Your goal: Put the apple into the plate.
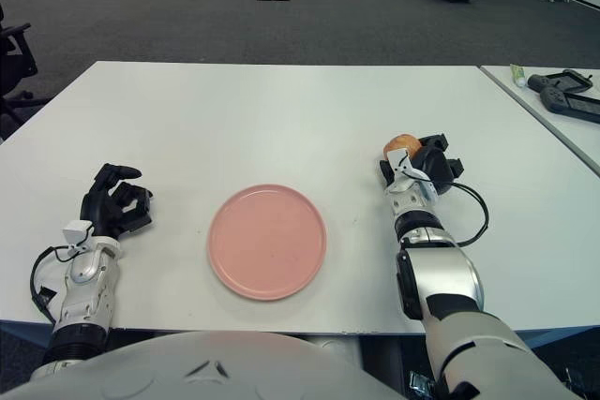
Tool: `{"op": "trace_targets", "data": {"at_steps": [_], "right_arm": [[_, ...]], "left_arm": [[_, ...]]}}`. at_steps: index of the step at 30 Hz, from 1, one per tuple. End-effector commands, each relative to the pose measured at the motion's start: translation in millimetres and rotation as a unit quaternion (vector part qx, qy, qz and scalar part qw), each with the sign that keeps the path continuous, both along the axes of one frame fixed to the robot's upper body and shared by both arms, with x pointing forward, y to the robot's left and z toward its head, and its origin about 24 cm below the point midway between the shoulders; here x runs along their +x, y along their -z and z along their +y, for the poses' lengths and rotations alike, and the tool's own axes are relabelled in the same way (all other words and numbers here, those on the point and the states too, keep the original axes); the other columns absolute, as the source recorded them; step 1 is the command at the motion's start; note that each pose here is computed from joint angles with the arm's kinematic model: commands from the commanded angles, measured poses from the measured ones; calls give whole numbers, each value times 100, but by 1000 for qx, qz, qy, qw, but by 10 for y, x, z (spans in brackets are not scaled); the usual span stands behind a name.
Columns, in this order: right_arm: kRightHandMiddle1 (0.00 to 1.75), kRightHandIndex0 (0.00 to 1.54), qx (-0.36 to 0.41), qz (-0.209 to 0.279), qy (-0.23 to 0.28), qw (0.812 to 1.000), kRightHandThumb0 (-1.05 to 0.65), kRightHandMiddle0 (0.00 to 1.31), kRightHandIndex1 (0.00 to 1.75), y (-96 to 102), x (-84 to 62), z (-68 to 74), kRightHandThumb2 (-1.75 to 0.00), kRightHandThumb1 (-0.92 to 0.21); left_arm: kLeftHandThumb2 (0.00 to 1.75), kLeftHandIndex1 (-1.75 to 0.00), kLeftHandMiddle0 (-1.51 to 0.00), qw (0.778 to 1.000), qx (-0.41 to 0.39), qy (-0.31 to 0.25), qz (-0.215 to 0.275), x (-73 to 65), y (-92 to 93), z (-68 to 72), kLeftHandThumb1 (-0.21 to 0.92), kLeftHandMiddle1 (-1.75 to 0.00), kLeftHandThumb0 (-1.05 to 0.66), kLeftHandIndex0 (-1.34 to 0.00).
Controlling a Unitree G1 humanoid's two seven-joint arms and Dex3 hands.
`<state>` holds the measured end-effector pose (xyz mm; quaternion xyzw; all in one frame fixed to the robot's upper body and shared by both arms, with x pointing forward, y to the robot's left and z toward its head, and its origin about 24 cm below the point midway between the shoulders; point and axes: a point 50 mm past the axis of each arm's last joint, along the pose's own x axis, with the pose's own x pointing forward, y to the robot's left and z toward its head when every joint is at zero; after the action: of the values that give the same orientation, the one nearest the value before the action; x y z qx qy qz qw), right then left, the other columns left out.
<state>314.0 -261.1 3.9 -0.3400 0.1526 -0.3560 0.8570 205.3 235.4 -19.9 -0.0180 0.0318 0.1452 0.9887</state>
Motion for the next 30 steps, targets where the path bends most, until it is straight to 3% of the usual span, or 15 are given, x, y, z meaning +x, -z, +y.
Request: {"op": "trace_targets", "data": {"at_steps": [1,13,20,25,30], "right_arm": [[175,86,15,-57,-6,998,0,57,157,-132,72,59,-154,-8],[175,85,-4,-140,-32,990,0,56,159,-316,73,148,-154,-8],[175,84,38,-205,-79,975,0,56,161,-489,2,324,-155,-8],[175,84,62,-243,-128,960,0,57,163,-641,-133,536,-157,-7],[175,84,76,-263,-208,939,0,57,164,-779,-252,741,-158,-6]], "left_arm": [[134,-171,-56,999,-5,-2,32,-54,103,-14,30,-175,-1,-48],[135,-172,-55,999,-8,-3,37,-54,111,-13,30,-175,-1,-48],[131,-172,-52,999,-5,1,34,-52,106,-22,33,-175,-1,-47],[130,-171,-52,999,6,1,40,-49,108,-25,33,-175,-1,-47],[130,-172,-52,999,5,5,42,-46,104,-43,34,-175,-1,-45]]}}
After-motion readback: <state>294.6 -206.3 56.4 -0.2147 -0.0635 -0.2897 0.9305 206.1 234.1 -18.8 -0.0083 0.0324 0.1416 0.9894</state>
